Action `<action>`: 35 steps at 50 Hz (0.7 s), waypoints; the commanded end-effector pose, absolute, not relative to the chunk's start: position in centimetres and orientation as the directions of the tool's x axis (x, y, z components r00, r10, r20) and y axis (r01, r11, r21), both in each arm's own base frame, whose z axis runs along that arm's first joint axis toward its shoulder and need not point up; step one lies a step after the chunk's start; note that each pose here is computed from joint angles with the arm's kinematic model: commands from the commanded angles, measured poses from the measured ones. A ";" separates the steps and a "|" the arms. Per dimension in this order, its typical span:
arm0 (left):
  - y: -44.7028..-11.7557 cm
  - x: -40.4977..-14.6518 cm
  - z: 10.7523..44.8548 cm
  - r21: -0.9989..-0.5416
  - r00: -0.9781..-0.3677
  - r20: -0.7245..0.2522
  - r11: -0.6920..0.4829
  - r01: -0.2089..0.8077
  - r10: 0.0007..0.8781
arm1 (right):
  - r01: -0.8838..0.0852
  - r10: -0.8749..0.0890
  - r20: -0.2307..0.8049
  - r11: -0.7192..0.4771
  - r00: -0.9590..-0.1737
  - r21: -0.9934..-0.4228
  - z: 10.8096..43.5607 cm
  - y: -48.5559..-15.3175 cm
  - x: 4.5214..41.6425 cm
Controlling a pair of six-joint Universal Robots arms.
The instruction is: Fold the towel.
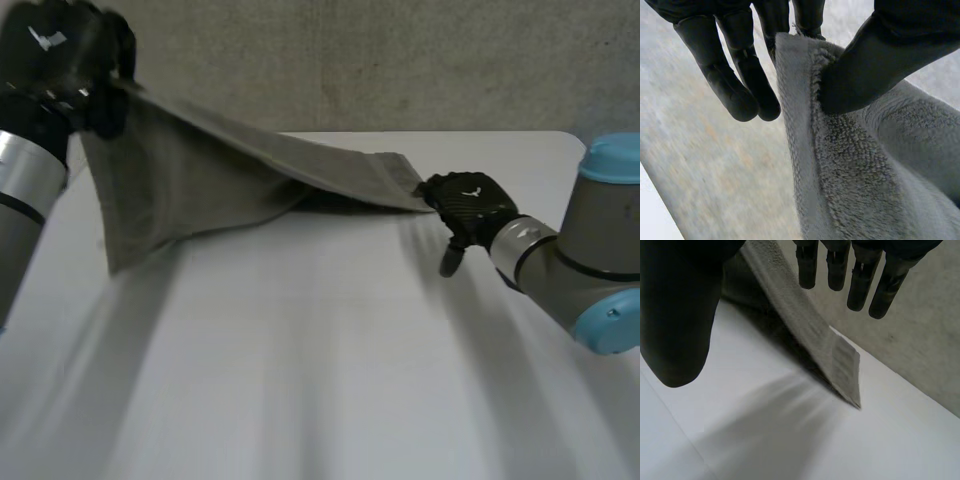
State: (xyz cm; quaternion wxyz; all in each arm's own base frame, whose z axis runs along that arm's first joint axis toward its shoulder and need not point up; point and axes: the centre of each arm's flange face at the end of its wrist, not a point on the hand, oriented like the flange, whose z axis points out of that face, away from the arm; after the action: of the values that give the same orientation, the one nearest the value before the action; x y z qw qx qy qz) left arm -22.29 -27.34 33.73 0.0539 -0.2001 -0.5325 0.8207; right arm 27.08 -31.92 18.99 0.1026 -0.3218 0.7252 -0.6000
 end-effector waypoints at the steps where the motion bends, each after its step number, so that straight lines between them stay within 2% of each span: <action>1: -23.8 -21.4 37.9 -0.863 -0.923 -0.247 -0.501 0.071 0.294 | -0.214 -0.645 0.136 0.044 -0.752 -0.976 19.7 -29.8 30.7; 3: -22.9 -21.1 38.8 -0.853 -0.925 -0.248 -0.517 0.067 0.289 | -0.148 -0.667 0.068 0.064 -0.742 -0.987 19.9 -28.8 31.9; 6: -22.5 -21.0 39.0 -0.852 -0.925 -0.248 -0.520 0.066 0.288 | -0.110 -0.675 0.032 0.074 -0.737 -0.991 20.1 -28.4 32.5; 8: -22.1 -20.9 39.2 -0.852 -0.925 -0.246 -0.519 0.064 0.289 | -0.046 -0.691 -0.027 0.088 -0.722 -0.995 20.2 -27.5 33.7; 11: -22.0 -20.9 39.2 -0.855 -0.925 -0.243 -0.516 0.062 0.292 | -0.017 -0.694 -0.038 0.073 -0.719 -0.997 19.7 -27.2 34.6; 18: -21.8 -21.0 39.2 -0.860 -0.923 -0.236 -0.507 0.053 0.303 | 0.004 -0.667 -0.038 0.052 -0.744 -0.999 18.9 -27.8 35.3; 27: -21.8 -21.0 39.4 -0.856 -0.923 -0.239 -0.515 0.053 0.302 | -0.021 -0.729 -0.056 0.096 -0.682 -0.995 17.2 -25.6 36.8; 35: -21.6 -21.0 39.6 -0.856 -0.923 -0.237 -0.515 0.050 0.304 | 0.000 -0.735 -0.082 0.111 -0.673 -0.994 16.8 -26.1 37.3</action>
State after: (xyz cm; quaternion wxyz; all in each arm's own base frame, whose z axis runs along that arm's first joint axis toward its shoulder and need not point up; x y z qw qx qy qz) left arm -21.03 -21.73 39.44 0.0740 -0.1817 -0.4875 0.8508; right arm 36.84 -25.83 17.28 0.2906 -0.2713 0.6811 -0.6149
